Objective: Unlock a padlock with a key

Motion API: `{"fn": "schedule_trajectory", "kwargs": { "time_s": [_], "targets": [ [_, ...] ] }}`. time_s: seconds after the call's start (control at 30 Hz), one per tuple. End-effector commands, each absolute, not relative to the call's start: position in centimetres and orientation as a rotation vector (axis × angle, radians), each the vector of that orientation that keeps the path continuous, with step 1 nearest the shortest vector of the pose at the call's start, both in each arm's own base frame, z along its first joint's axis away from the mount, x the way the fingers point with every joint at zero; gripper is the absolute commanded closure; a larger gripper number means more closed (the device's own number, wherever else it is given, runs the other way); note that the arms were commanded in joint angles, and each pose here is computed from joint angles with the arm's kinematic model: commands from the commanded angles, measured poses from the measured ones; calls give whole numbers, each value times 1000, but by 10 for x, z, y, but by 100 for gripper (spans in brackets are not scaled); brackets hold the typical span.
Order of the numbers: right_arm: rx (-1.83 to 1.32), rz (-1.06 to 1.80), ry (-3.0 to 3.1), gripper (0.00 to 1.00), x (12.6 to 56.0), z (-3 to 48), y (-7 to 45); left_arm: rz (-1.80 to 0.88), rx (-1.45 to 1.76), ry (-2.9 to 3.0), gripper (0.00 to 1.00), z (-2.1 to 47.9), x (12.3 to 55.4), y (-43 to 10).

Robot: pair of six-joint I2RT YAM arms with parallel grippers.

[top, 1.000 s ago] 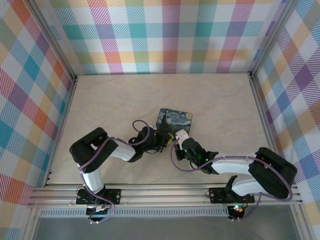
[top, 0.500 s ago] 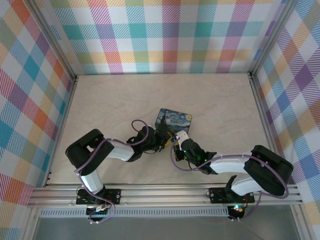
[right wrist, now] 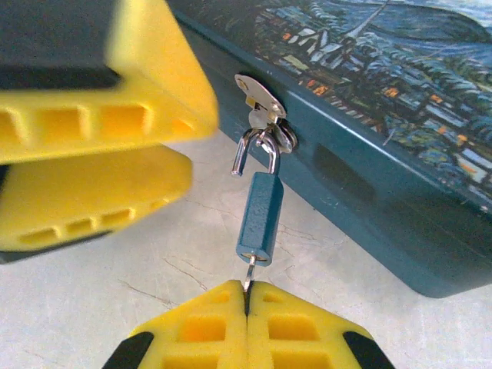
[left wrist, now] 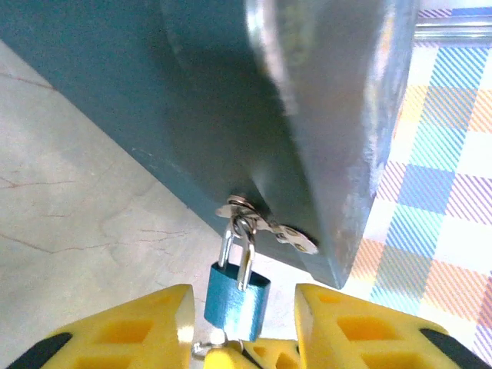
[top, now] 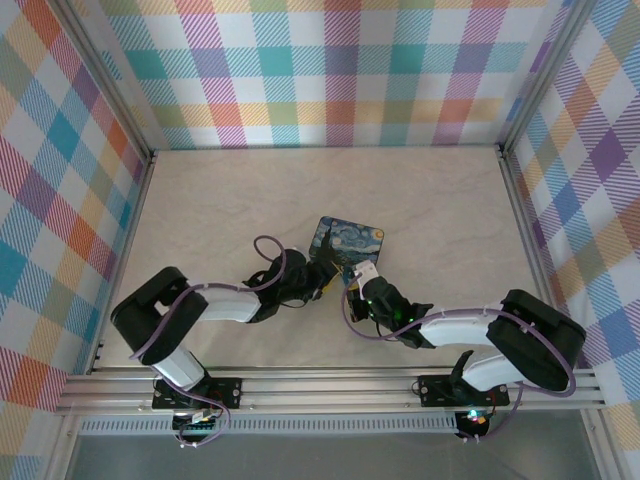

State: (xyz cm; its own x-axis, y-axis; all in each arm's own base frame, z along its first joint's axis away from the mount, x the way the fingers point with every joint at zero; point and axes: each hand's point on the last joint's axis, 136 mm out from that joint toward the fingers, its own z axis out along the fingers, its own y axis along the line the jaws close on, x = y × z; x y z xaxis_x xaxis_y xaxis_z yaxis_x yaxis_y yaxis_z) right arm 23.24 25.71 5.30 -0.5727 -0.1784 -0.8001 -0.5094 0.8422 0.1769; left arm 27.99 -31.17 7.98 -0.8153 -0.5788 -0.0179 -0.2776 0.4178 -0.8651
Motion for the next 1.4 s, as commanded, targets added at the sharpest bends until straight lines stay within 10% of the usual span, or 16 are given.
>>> {"fn": "schedule_trajectory", "kwargs": {
  "time_s": [0.0, 0.37, 1.37],
  "targets": [
    [-451, 568, 2184, 100, 230, 53, 258, -1237, -674, 2356, 58, 97, 286, -295],
    [-248, 750, 2221, 100, 235, 52, 247, -1008, -541, 2340, 34, 148, 303, -243],
    [125, 1127, 2417, 100, 242, 23, 227, -873, -262, 2492, 23, 126, 396, -254]
  ]
}}
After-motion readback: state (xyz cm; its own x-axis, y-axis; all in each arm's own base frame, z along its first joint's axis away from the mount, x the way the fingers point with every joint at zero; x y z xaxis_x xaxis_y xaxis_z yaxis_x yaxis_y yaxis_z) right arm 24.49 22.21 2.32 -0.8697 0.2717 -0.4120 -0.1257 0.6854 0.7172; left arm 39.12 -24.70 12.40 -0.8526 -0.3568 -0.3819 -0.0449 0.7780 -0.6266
